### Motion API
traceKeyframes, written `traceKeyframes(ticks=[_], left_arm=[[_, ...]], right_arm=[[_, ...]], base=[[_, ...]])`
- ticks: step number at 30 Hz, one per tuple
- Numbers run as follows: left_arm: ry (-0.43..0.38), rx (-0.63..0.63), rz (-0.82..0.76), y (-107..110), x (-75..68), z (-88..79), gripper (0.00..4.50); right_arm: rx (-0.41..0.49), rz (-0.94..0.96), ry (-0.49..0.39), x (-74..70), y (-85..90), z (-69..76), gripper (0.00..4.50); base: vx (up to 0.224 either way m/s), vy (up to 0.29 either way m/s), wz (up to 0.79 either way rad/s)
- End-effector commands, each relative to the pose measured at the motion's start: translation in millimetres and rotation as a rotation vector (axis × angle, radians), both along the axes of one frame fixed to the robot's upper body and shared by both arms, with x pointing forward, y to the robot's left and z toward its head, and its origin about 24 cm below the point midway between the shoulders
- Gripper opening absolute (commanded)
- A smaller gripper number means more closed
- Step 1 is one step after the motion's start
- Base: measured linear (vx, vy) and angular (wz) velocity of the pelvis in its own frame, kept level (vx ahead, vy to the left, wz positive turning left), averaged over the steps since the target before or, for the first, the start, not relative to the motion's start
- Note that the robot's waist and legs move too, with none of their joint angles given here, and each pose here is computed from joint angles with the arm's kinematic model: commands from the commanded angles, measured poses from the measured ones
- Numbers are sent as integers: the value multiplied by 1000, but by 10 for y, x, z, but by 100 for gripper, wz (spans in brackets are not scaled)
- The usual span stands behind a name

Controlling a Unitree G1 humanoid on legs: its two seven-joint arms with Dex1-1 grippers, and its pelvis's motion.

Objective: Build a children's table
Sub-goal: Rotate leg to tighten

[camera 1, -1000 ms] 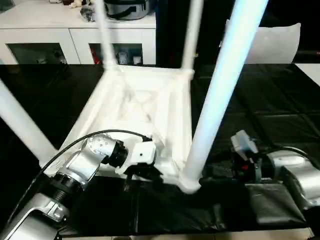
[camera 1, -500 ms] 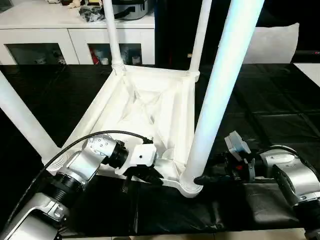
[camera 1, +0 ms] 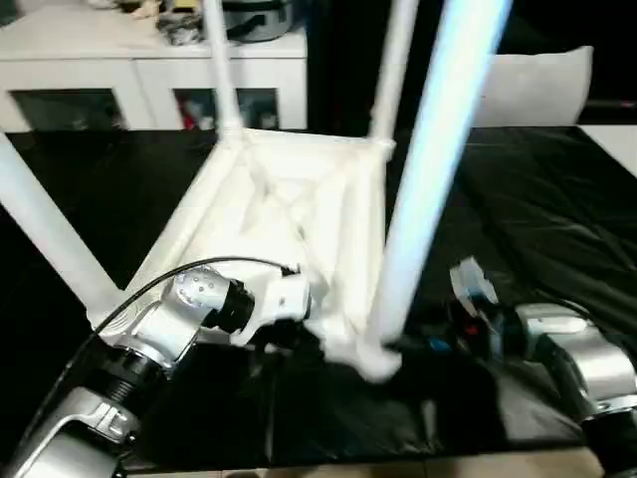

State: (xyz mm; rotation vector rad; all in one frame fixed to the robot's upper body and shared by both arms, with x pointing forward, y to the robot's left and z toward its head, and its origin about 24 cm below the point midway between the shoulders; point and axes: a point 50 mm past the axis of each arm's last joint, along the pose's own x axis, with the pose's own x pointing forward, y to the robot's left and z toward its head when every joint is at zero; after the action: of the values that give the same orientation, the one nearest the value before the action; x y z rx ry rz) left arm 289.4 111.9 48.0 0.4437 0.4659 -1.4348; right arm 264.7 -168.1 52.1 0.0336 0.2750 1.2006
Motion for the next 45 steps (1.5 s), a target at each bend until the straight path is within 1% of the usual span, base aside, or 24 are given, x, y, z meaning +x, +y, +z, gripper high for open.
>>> traceKeyframes(ticks=[1,2,3,4,6,8,10,12,13,14,15,17,20,21,22,24,27,32,33,34,36,38,41,45], left_arm=[[-38,-111,-5,-344,-35,124,0],[-36,-124,31,-435,-48,114,0],[-35,-126,38,-454,-51,113,0],[-40,-145,114,-594,-34,109,0],[-44,-151,147,-647,-20,108,0],[-62,-153,216,-758,13,114,0],[-98,-164,311,-876,71,141,0],[-111,-164,307,-894,70,160,0],[-117,-161,307,-894,66,166,0],[-122,-151,297,-876,60,164,0],[-127,-143,290,-860,57,160,0],[-129,-136,281,-828,54,150,0],[-122,-130,257,-739,36,127,0],[-120,-128,245,-689,33,119,0],[-120,-128,245,-689,33,119,0],[-116,-127,216,-617,26,118,0],[-97,-114,126,-494,-3,103,0],[-68,-94,-22,-353,-75,89,0],[-68,-94,-22,-353,-75,89,0],[-54,-77,-93,-282,-108,91,0],[-46,-39,-154,-198,-127,90,0],[-40,1,-228,-113,-147,92,0],[-37,24,-273,-66,-155,100,0],[-30,39,-335,-36,-164,123,0]], right_arm=[[-17,-83,0,68,214,-47,186],[-7,-166,-3,127,266,-64,186],[-5,-182,-3,138,277,-66,186],[-16,-284,-8,209,348,-86,186],[-26,-314,-11,232,375,-93,186],[-51,-418,-4,304,409,-106,186],[-42,-664,55,439,381,-118,185],[-1,-668,73,429,400,-109,185],[4,-657,57,412,406,-99,185],[19,-636,34,381,404,-80,241],[27,-630,24,362,395,-72,255],[38,-616,9,340,365,-56,261],[60,-580,-26,292,256,-6,298],[69,-566,-42,280,178,29,302],[69,-566,-42,280,178,29,308],[82,-521,-52,259,54,85,319],[14,-345,-73,185,-122,117,343],[-32,-138,-73,92,-219,178,380],[-32,-138,-73,92,-219,178,380],[-83,-53,-99,69,-237,190,380],[-108,39,-100,42,-244,200,380],[-97,123,-84,22,-231,216,380],[-89,188,-74,7,-204,221,341],[-84,287,-37,-22,-150,185,318]], base=[[0,0,0],[0,0,0],[0,0,0],[0,0,0],[0,0,0],[0,0,0],[0,0,0],[0,0,0],[0,0,0],[0,0,0],[0,0,0],[0,0,0],[17,-6,1],[51,-18,3],[0,0,0],[0,0,0],[0,0,0],[0,0,0],[0,0,0],[0,0,0],[0,0,0],[0,0,0],[0,0,0],[0,0,0]])
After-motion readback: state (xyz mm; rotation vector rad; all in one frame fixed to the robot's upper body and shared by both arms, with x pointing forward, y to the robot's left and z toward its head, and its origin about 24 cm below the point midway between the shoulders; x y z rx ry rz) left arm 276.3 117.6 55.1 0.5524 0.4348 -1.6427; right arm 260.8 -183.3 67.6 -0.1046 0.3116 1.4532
